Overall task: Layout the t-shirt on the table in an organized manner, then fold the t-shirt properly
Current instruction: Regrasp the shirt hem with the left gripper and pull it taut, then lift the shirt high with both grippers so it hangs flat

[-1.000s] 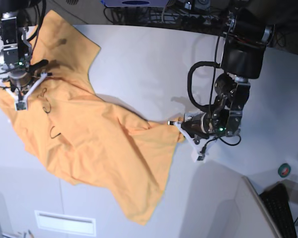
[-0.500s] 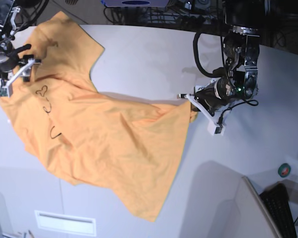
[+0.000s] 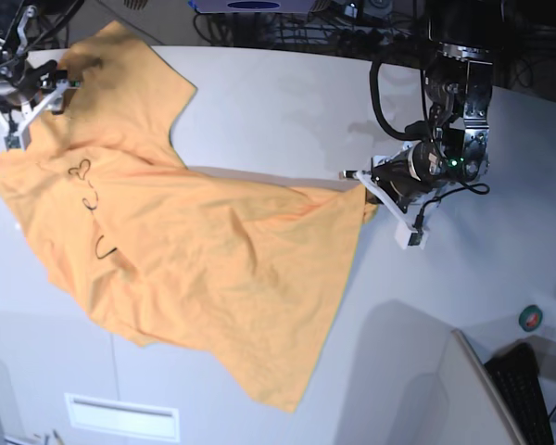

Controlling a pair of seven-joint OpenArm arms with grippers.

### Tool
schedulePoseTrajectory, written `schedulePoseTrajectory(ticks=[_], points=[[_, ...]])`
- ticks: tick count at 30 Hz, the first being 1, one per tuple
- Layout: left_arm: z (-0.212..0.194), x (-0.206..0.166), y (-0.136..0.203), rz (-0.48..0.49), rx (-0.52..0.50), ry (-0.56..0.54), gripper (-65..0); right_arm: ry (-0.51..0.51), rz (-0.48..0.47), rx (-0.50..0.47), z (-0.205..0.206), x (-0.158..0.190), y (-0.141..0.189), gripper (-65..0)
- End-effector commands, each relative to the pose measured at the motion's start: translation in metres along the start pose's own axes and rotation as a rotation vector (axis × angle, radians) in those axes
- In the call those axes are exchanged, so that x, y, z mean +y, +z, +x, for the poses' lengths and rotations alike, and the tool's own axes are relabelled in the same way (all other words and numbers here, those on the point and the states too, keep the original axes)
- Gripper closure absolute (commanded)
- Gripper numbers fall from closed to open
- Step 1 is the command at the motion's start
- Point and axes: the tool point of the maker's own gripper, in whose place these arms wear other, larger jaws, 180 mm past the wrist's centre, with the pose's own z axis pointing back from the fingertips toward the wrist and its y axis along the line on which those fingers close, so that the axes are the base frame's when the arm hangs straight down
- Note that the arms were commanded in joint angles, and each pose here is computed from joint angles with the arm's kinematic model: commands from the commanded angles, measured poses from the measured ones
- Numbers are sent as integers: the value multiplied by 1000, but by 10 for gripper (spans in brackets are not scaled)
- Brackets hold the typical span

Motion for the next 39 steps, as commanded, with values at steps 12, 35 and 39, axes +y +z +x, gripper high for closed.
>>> schedulePoseTrajectory(ticks=[12, 35, 39], points=[[4, -5, 10, -10, -39, -19, 0, -6, -1, -21, 5, -6, -1, 0], [-31, -55, 93, -107, -339, -89, 0, -135, -331, -645, 108, -125, 149, 0], [-15, -79, 100, -175, -460, -96, 0, -147, -348, -778, 129, -122, 186, 0]])
